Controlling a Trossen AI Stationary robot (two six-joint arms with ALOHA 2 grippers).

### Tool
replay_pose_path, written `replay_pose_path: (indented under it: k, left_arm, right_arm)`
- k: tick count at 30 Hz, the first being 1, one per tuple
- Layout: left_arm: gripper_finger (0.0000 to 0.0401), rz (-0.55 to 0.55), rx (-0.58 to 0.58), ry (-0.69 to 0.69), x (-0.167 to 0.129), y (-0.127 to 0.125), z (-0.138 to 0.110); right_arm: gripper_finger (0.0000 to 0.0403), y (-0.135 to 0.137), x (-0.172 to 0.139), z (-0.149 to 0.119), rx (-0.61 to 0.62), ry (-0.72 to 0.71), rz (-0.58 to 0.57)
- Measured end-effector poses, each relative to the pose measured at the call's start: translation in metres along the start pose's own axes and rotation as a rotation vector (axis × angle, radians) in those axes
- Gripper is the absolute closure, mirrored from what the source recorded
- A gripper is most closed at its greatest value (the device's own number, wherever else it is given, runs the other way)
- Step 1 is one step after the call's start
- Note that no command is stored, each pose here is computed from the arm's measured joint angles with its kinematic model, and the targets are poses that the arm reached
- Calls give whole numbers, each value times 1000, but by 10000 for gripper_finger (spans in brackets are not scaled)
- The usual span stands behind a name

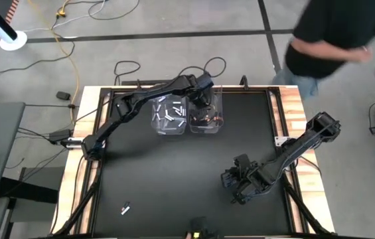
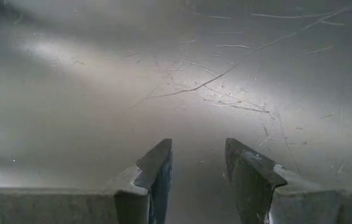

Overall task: Sort batteries
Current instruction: Put the black battery into the right transparent bin

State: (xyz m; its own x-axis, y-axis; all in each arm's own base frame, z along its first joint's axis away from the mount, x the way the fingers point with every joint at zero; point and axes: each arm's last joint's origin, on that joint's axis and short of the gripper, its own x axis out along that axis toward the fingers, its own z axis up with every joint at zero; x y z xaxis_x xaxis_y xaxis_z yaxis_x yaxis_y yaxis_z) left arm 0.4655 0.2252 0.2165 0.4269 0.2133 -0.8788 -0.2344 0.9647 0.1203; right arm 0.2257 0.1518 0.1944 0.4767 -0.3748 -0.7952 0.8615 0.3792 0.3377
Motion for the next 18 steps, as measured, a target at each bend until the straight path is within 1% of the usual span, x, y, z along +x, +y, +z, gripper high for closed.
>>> replay_pose_path:
  k: [5,11,15,18]
  left_arm:
    - [271,3,-51,-45,-31,1,6]
    - [271,4,-150,-118,-85,-3,12]
    - [271,-10,-187,-148,-125,-14,12]
    - [271,-30,-202,-156,-145,-29,11]
  right_arm:
    - [239,-1,-3,-4,-14,7,12]
    - [239,-3,-10,-13,-46,21,33]
    - [239,-4,-14,-18,-90,30,48]
    - [239,-6,-18,-24,-113,39,62]
